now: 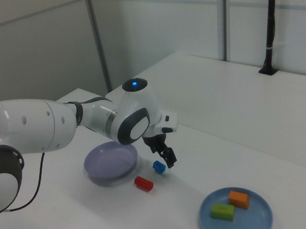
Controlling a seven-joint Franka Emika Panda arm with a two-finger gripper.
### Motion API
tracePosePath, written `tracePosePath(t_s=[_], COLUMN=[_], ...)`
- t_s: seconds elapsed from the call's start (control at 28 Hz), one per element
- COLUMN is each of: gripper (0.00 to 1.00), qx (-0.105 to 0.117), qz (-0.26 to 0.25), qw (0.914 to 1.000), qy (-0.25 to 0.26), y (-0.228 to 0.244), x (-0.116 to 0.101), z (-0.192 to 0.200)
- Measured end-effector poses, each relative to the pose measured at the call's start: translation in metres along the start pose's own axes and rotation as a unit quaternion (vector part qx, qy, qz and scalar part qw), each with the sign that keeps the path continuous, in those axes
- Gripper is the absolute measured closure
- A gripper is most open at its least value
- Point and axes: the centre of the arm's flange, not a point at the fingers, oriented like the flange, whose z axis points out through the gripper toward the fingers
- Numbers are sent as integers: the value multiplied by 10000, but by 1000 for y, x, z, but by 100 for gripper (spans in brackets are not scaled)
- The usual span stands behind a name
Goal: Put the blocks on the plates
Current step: 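Move the gripper to the blue block and grasp it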
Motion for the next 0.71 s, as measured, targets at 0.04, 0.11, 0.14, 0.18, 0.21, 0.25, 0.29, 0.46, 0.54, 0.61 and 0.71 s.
tracePosePath(t_s=[0.04, 0.11, 0.14, 0.18, 0.21, 0.25, 0.29, 0.46, 0.54, 0.61, 0.71], gripper=[0, 0, 0, 0, 1, 1, 1, 13, 18, 19, 31], qx=[-13, -27, -33, -45, -68, -97, -132, -231, -248, -263, -275], qz=[-15, -34, -38, -47, -67, -93, -127, -247, -301, -350, -400], qw=[10000, 10000, 10000, 10000, 9999, 9999, 9998, 9993, 9991, 9989, 9986], qy=[-18, -40, -47, -53, -58, -64, -67, -127, -161, -180, -190], y=[-1, -3, -3, -2, -2, -2, -1, -4, -9, -13, -18], x=[-1, -3, -3, -4, -4, -5, -5, -10, -14, -16, -18], z=[1, 3, 4, 5, 6, 8, 9, 19, 24, 28, 29])
